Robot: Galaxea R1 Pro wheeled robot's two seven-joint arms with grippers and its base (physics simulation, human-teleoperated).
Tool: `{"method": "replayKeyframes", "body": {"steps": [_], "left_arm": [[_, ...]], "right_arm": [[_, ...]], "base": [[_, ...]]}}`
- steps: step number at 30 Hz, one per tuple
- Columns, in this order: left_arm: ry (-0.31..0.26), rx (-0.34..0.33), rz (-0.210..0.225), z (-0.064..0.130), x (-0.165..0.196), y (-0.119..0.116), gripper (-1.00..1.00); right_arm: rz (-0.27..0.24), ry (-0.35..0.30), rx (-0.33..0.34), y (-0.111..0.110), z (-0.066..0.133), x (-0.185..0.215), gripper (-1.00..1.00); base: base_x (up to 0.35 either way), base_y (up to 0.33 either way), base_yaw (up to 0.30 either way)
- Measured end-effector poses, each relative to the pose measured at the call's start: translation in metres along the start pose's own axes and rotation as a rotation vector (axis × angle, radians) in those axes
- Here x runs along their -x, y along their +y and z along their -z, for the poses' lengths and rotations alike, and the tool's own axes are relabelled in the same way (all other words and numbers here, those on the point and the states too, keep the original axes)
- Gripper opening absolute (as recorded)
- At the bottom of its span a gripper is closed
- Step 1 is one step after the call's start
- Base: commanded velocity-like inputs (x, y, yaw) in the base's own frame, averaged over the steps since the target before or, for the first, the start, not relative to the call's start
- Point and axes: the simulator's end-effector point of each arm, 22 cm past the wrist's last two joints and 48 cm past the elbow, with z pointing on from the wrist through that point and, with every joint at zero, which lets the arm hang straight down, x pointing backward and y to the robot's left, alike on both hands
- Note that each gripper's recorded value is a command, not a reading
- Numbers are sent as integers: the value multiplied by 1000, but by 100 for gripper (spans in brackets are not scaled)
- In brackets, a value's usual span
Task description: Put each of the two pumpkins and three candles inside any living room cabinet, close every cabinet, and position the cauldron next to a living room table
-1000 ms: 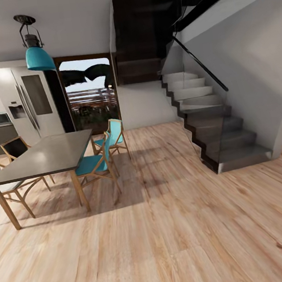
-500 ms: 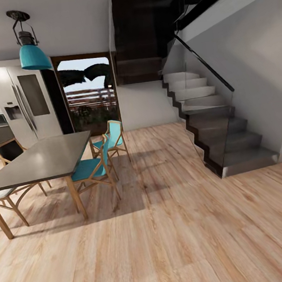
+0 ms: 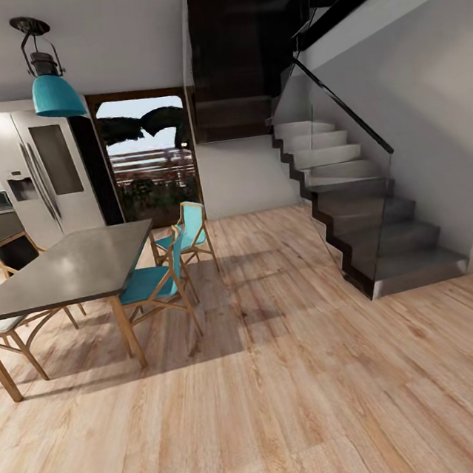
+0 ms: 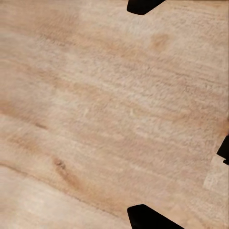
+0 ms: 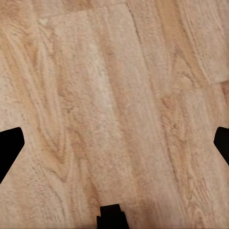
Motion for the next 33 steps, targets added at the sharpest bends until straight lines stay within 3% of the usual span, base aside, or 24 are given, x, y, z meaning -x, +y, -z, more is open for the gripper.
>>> {"method": "replayKeyframes", "body": {"steps": [7,33], "left_arm": [[9,8,56,0,-4,0,100],[58,28,47,26,-3,6,100]], "right_arm": [[1,5,5,1,-1,-2,100],[8,48,4,-3,24,-4,100]], "base": [[0,0,0],[0,0,0]]}}
